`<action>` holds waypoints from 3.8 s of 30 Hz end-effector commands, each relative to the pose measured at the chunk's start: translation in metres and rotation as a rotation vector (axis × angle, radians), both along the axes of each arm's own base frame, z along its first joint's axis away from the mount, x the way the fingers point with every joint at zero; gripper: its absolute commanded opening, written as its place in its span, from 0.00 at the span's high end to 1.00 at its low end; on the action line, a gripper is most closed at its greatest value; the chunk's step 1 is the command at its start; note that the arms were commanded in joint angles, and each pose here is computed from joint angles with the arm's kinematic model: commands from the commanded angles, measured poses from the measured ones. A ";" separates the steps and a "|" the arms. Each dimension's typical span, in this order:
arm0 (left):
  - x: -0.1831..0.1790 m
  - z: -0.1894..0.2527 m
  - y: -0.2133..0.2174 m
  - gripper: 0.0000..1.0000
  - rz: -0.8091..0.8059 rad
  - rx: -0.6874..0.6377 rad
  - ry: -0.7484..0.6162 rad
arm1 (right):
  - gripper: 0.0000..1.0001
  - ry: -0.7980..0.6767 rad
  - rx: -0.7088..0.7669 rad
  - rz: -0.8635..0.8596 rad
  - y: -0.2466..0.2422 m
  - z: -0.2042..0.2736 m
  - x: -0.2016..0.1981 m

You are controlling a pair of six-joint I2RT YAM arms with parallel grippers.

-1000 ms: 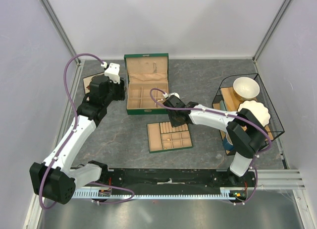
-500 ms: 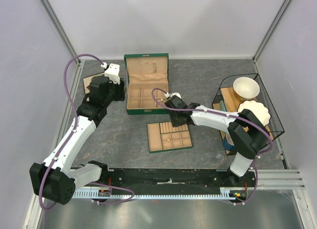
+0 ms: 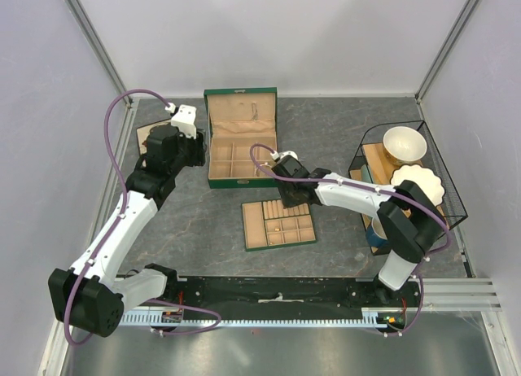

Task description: Organize the mixed jewelry

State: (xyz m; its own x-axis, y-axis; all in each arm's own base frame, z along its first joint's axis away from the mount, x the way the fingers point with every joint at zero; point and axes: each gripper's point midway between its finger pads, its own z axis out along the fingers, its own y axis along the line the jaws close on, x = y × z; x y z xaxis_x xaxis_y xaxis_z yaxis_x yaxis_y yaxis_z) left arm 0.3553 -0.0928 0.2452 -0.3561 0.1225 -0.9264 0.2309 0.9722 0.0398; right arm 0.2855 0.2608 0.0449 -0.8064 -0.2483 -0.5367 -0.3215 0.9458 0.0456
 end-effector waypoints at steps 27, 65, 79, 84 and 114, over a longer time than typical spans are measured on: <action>-0.038 -0.047 -0.034 0.15 -0.190 -0.102 0.203 | 0.02 -0.414 0.037 -0.084 -0.078 0.148 0.066; -0.130 -0.222 -0.119 0.36 -0.279 0.095 0.775 | 0.02 -0.392 0.002 -0.127 -0.145 0.128 0.094; -0.122 -0.221 -0.122 0.80 -0.284 0.133 0.733 | 0.02 -0.375 0.036 -0.129 -0.141 0.127 0.091; -0.119 -0.216 -0.123 0.81 -0.296 0.133 0.713 | 0.02 -0.373 0.038 -0.128 -0.141 0.126 0.090; -0.055 -0.089 -0.095 0.98 -0.229 -0.111 0.584 | 0.02 -0.368 0.078 -0.135 -0.132 0.141 0.100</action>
State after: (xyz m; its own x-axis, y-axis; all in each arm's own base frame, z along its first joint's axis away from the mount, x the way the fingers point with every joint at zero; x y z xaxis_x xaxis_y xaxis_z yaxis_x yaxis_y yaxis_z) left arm 0.2909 -0.1834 0.1191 -0.7958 0.2178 -0.5651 0.3727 0.9116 -0.1735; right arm 0.3722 0.1254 0.1639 -0.6144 -0.1367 -0.7770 -0.2197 0.9756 0.0021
